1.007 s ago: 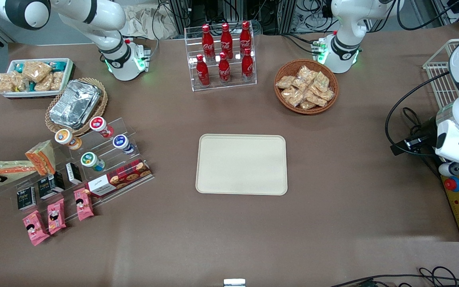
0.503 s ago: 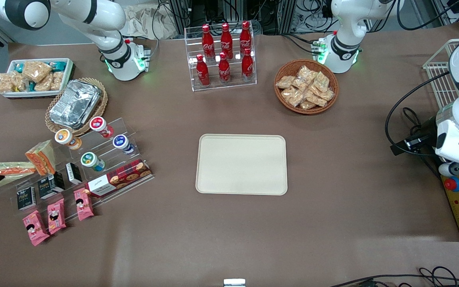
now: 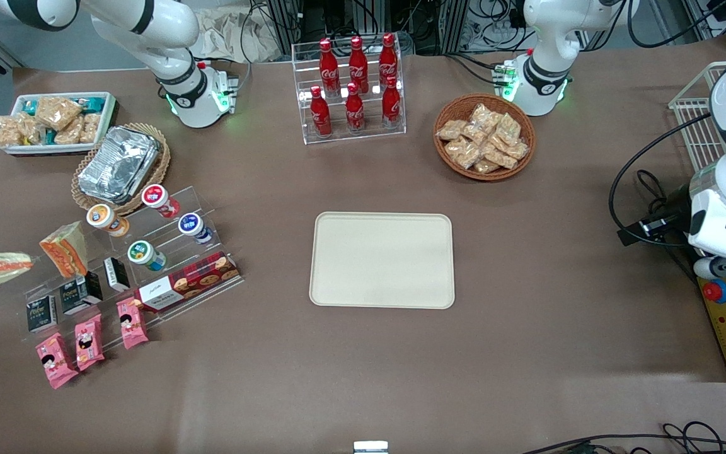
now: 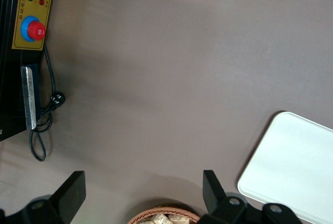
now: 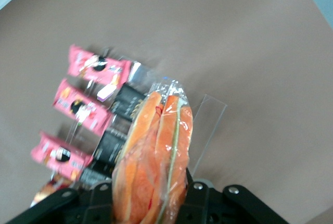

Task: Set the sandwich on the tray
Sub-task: 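Lift the sandwich out of the rack and carry it toward the cream tray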

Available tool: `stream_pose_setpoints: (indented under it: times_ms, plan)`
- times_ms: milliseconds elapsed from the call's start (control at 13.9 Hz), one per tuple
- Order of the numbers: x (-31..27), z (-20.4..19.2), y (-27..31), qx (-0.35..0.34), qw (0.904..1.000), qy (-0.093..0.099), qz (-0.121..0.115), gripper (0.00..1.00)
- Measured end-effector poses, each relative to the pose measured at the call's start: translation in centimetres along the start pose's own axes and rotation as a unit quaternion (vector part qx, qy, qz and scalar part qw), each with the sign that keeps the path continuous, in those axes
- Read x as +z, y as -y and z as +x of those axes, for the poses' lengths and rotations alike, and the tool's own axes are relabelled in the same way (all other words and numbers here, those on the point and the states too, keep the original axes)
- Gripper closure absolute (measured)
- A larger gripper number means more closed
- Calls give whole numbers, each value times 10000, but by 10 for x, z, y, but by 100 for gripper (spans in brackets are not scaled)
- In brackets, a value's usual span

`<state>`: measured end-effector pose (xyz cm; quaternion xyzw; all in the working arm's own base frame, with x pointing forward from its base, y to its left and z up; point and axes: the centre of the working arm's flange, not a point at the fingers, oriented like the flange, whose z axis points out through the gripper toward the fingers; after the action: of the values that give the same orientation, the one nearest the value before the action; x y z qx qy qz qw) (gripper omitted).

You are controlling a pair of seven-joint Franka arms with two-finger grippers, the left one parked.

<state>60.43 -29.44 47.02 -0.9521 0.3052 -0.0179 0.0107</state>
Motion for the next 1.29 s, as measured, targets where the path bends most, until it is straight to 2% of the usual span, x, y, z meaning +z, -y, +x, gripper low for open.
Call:
stream_pose_setpoints:
  times_ms: [144,359,503,647,863,1078,1150,1294]
  plan:
    - [-16,-9,14,-541,9985,10,29,60]
    - [-36,-13,31,-895,9960,-43,75,61]
    - [-54,-26,63,-1212,9925,118,98,61]
    - [-64,-48,112,-1624,9863,263,118,62]
    - [-70,-90,198,-2341,9716,308,146,61]
    - [-71,-153,293,-3192,9470,329,167,61]
    - [-71,-177,322,-3544,9343,339,184,61]
    - [-69,-226,372,-4368,8983,390,269,61]
